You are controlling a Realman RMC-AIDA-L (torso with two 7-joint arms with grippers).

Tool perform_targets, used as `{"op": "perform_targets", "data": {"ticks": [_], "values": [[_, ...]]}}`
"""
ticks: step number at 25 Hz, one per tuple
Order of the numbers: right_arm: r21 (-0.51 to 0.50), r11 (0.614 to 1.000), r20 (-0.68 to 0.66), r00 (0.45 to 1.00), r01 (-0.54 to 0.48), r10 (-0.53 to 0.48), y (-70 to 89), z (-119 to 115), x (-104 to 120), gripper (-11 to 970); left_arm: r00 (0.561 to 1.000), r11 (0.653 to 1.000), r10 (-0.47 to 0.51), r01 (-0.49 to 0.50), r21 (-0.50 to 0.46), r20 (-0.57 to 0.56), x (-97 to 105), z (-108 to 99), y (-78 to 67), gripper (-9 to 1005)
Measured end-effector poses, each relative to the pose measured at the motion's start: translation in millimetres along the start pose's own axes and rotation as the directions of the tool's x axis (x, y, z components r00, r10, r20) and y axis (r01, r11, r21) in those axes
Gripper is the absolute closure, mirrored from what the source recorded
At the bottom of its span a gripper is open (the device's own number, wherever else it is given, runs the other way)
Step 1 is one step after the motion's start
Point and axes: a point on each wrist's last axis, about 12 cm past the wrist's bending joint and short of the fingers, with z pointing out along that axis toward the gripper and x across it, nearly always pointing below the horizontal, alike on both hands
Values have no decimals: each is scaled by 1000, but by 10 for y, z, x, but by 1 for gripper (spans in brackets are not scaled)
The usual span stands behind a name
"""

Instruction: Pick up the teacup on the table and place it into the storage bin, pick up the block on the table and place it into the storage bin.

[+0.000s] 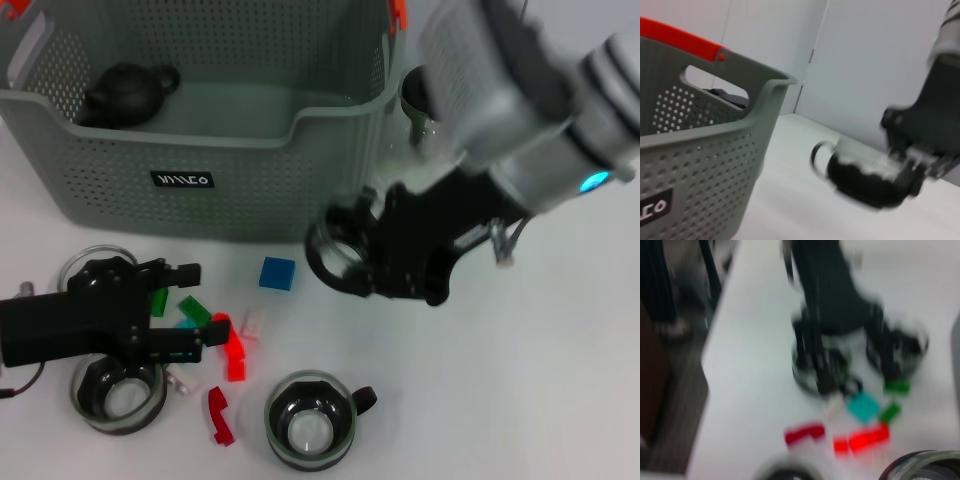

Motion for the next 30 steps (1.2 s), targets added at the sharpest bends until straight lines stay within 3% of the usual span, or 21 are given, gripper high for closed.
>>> {"op": "perform_targets", "data": {"ticks": [6, 10, 12, 18, 21, 30], "values": [[32, 999, 274, 961, 27, -35, -15, -490, -323, 906, 1000, 999, 6, -5, -38, 22, 50, -92, -3, 52], [137, 991, 405, 913, -3, -53, -192, -694, -548, 906, 1000, 999, 5, -4, -36, 25, 50, -88, -5, 52], [211, 976, 444, 895, -50, -50, -371, -707, -682, 906, 1000, 999, 4, -3, -34, 26, 49, -84, -5, 52], [374, 913, 359, 933, -165, 21, -987, -396, -946, 906, 999, 999, 7, -6, -34, 31, 37, -75, 0, 52], [453, 875, 276, 960, -169, 42, -1188, -188, -953, 905, 999, 999, 8, -7, -33, 32, 34, -71, 2, 52], [569, 813, 169, 985, -119, 26, -1381, 271, -781, 905, 999, 999, 13, -11, -34, 36, 10, -54, 15, 52]]}}
